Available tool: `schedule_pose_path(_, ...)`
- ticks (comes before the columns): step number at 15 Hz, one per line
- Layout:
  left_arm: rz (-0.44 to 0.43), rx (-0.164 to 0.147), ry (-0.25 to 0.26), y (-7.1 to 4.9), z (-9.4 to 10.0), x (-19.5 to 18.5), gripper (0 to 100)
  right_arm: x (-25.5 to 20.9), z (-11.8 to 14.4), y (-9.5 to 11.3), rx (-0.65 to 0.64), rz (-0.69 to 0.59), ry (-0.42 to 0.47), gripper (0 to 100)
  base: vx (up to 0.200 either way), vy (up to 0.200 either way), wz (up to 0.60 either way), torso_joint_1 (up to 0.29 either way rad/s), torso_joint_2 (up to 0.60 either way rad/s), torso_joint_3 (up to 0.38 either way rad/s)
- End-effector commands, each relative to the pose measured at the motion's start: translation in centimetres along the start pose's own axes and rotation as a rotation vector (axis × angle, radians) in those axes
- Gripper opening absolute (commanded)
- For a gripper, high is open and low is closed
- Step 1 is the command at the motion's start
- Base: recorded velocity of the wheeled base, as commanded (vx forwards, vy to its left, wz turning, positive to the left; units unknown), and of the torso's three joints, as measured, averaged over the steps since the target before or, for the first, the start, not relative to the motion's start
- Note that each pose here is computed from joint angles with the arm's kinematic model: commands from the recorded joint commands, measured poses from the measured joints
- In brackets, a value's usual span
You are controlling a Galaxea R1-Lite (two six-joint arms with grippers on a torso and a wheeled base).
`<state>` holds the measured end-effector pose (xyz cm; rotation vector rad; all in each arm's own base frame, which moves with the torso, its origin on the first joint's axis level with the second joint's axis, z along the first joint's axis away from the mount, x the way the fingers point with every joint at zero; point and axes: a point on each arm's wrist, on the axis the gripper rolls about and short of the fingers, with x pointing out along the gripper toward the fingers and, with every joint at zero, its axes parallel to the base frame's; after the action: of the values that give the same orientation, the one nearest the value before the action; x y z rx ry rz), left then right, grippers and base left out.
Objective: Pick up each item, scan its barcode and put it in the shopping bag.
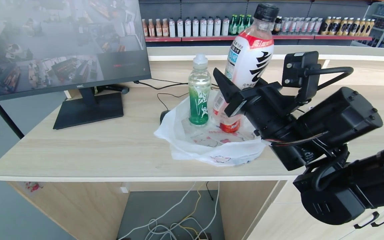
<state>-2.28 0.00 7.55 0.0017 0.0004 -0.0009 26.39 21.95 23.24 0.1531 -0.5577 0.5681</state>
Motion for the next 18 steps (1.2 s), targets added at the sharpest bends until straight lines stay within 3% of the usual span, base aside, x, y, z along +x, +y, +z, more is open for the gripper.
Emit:
schedule_pose_path(1, -0.001, 0.000, 0.000, 0.0, 0.0, 0.0, 100, 0.0, -1.7, 0.4, -0.001, 0.011, 0.042, 0, 0.000, 0.000, 0.00, 0.000, 0.00, 0.000)
schedule_pose_path(4, -0.001, 0.000, 0.001, 0.0, 0.0, 0.0, 100, 0.6, -3.0, 0.3, -0.002, 0.005, 0.054, 0, 0.000, 0.000, 0.00, 0.000, 0.00, 0.000)
schedule_pose_path(11, -0.002, 0.023, 0.001, 0.0, 0.0, 0.0, 100, 1.6, -7.1, -2.2, -0.040, -0.056, 0.103, 0, 0.000, 0.000, 0.00, 0.000, 0.00, 0.000)
schedule_pose_path(18, -0.004, 0.037, 0.001, 0.0, 0.0, 0.0, 100, 1.2, -9.0, -2.1, -0.064, -0.048, 0.150, 0, 0.000, 0.000, 0.00, 0.000, 0.00, 0.000)
